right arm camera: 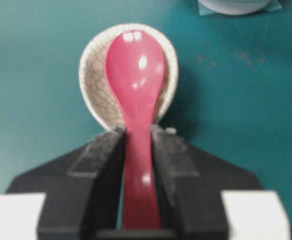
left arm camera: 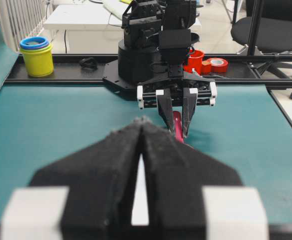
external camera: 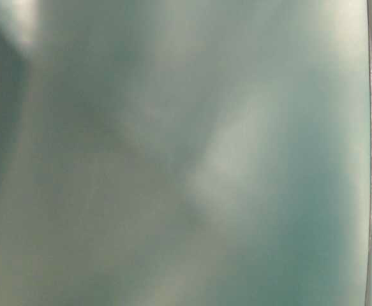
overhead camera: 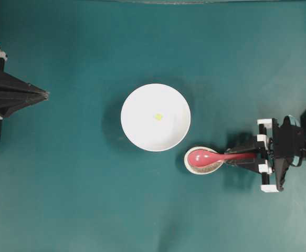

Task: Scoop the yellow hexagonal prism block from the bowl with a spoon using the right arm.
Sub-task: 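Lift the pink spoon and carry it over the white bowl, then dip the spoon into the bowl under the yellow block and lift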

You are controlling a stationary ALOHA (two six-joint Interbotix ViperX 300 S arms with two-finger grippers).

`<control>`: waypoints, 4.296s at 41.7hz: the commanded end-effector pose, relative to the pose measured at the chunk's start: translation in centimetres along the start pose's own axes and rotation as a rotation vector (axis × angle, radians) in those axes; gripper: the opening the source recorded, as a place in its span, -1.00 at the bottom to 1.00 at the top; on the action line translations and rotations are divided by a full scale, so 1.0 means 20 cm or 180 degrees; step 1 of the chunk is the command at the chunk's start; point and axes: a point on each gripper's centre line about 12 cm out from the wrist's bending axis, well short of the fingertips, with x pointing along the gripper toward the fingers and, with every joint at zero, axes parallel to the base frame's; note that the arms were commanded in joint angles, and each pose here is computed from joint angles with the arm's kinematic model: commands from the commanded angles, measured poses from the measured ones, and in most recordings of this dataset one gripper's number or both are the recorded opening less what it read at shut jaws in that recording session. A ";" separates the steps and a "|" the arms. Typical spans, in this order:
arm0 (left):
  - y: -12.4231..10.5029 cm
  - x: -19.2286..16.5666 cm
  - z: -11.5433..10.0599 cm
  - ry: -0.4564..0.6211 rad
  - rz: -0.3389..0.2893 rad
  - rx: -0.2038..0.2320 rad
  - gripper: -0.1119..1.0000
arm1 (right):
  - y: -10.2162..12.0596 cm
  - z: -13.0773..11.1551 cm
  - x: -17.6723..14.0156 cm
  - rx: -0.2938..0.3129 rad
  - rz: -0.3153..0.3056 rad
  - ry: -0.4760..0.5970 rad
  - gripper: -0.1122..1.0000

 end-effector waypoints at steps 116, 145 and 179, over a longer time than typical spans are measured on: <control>0.00 0.02 0.02 0.0034 0.0002 0.0039 -0.79 | -0.44 0.92 0.52 0.0573 -0.0226 0.2610 -0.37; 0.00 0.01 0.02 0.0020 0.0001 0.0044 -0.79 | -0.43 0.95 0.68 0.0516 -0.0253 0.2098 -0.37; 0.00 0.01 0.02 0.0029 0.0001 0.0044 -0.79 | -0.41 1.05 0.69 0.0538 -0.0249 0.1623 -0.37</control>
